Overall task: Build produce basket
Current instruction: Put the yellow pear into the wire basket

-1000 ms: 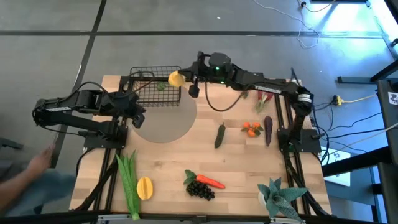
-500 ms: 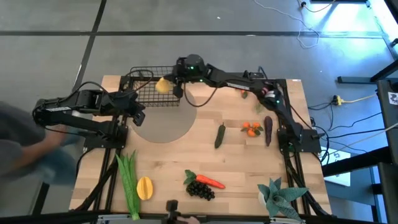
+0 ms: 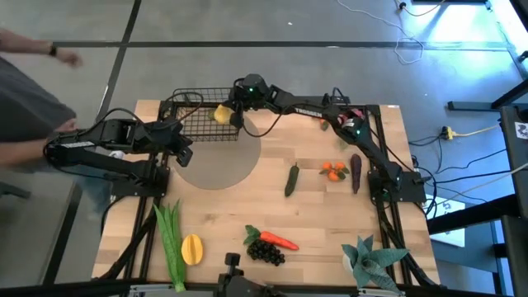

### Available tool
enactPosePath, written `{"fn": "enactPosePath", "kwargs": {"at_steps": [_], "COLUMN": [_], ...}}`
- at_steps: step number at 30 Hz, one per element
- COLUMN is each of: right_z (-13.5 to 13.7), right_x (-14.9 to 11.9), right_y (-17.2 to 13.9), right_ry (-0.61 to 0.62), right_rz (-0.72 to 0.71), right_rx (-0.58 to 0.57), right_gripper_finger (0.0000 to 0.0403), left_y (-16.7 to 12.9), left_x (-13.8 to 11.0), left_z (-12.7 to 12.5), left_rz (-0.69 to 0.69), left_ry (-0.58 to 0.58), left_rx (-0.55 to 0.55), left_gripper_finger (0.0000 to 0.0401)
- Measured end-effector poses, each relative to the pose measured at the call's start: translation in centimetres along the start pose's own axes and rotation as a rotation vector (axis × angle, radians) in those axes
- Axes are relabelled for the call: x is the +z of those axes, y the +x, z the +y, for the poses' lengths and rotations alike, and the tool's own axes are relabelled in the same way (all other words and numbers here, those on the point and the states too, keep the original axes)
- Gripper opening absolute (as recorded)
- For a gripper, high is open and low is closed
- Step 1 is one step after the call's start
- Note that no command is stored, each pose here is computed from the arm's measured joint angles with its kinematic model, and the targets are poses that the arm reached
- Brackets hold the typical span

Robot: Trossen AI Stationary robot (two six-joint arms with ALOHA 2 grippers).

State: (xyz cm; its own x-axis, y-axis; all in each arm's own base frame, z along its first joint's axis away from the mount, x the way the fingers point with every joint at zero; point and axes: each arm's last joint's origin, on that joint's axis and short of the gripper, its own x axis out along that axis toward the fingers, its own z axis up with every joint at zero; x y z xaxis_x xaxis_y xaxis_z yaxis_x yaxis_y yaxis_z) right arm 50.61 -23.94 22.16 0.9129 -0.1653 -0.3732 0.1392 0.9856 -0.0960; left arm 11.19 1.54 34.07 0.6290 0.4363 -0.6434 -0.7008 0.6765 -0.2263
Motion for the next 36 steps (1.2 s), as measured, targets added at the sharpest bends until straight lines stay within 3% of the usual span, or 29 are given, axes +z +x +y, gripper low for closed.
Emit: {"fn": "enactPosePath", "kwargs": {"at_steps": [16,36], "right_z": [-0.68,-0.74], "right_x": [-0.03,0.00], "right_y": [-0.11,-0.16], "right_ry": [0.099,0.102], "right_rz": [0.019,0.019], "right_rx": [-0.179,-0.179], "right_gripper_finger": [0.0000,0.0000], "left_y": [0.00,0.00], "left_x": [0.00,0.00], "left_z": [0.00,0.00], "left_rz": [0.001,0.001], "left_ry": [0.000,0.000], "left_rx": [0.000,0.000], "left_gripper_finger": [0.0000,0.0000]}}
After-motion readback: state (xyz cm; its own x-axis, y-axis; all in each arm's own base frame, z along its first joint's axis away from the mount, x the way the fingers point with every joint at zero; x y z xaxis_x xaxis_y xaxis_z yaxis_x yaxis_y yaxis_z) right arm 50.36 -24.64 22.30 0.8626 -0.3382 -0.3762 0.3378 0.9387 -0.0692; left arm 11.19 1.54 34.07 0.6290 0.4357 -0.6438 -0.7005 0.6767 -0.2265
